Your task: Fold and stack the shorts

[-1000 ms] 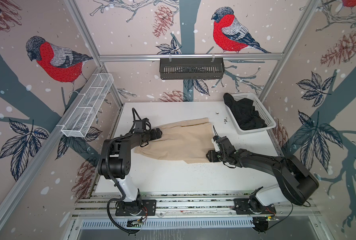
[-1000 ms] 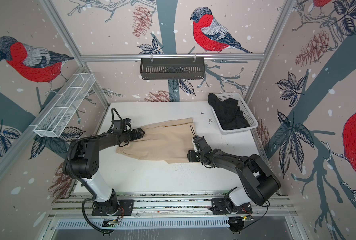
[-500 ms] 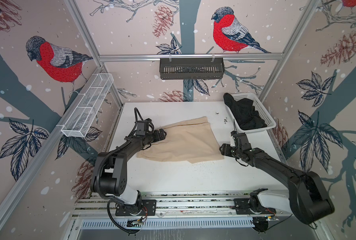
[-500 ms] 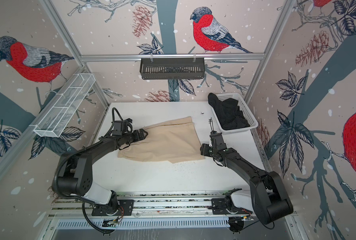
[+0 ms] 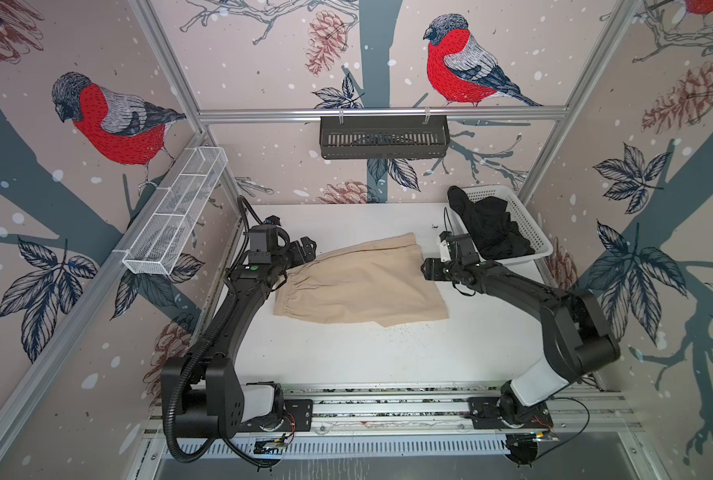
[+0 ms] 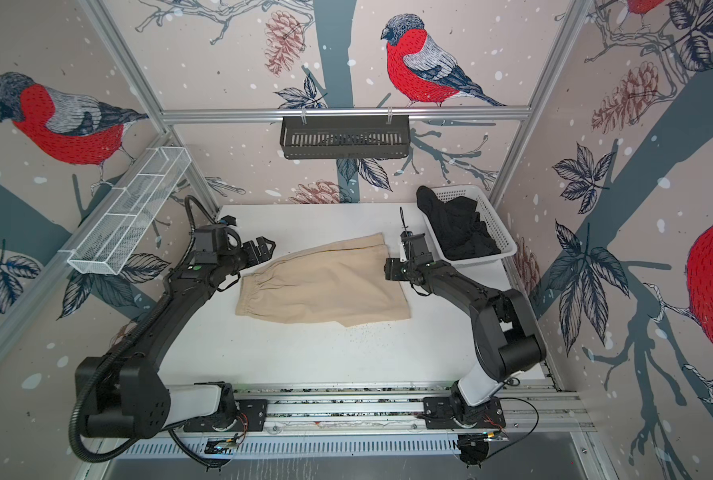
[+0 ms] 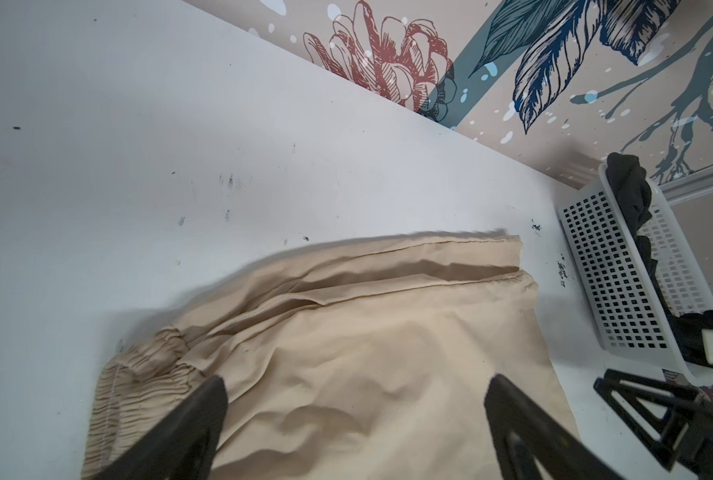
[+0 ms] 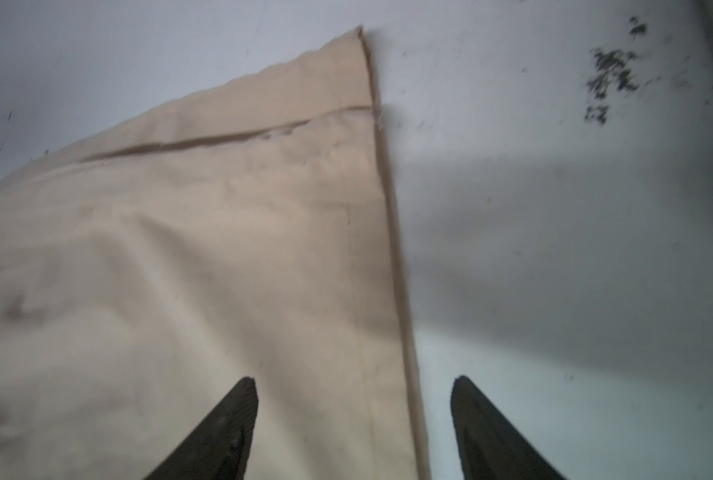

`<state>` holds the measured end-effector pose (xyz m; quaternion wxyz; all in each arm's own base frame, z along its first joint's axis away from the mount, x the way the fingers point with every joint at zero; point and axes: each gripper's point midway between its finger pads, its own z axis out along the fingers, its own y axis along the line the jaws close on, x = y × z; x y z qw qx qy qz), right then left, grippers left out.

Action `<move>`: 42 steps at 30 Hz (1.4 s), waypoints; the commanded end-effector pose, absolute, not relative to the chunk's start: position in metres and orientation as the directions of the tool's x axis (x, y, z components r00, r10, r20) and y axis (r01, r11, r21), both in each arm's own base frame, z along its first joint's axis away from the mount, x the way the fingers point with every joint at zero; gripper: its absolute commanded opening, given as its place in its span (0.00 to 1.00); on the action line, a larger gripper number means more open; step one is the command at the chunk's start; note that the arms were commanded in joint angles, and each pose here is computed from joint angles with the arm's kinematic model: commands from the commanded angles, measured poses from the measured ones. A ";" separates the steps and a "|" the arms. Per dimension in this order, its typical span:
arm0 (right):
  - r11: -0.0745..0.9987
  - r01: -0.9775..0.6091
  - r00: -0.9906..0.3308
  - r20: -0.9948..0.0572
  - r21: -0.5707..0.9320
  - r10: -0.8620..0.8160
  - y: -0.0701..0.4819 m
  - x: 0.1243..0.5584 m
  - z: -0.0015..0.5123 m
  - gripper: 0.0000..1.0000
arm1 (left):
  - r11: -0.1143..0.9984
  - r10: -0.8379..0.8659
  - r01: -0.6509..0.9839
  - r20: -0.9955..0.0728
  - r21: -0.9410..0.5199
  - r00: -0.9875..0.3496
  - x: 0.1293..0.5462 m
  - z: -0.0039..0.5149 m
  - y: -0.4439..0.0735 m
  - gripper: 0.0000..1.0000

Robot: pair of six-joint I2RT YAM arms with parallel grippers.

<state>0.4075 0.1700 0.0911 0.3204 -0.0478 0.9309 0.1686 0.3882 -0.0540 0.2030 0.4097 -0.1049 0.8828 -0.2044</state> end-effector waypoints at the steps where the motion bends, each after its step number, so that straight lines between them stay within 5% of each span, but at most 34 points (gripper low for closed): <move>1: 0.919 -0.285 -0.750 -0.661 0.273 -0.037 0.187 0.443 0.094 0.75 | 0.892 -0.356 -0.036 -0.651 -0.452 -0.670 0.375 0.190 -0.052 0.97; 16: 0.904 -0.343 -0.799 -0.584 0.253 -0.140 0.211 0.490 0.042 0.68 | 0.904 -0.370 -0.105 -0.635 -0.414 -0.678 0.358 0.170 -0.030 0.97; 26: 0.890 -0.362 -0.786 -0.604 0.277 -0.132 0.222 0.495 0.049 0.12 | 0.912 -0.365 -0.125 -0.635 -0.390 -0.681 0.357 0.167 -0.025 0.97; 31: 0.912 -0.368 -0.757 -0.629 0.181 -0.180 0.223 0.494 0.068 0.03 | 0.920 -0.365 -0.157 -0.636 -0.359 -0.680 0.356 0.164 -0.017 0.97; 42: 0.908 -0.399 -0.625 -0.763 0.127 -0.168 0.232 0.513 0.157 0.01 | 0.927 -0.366 -0.201 -0.643 -0.318 -0.673 0.354 0.162 -0.006 0.97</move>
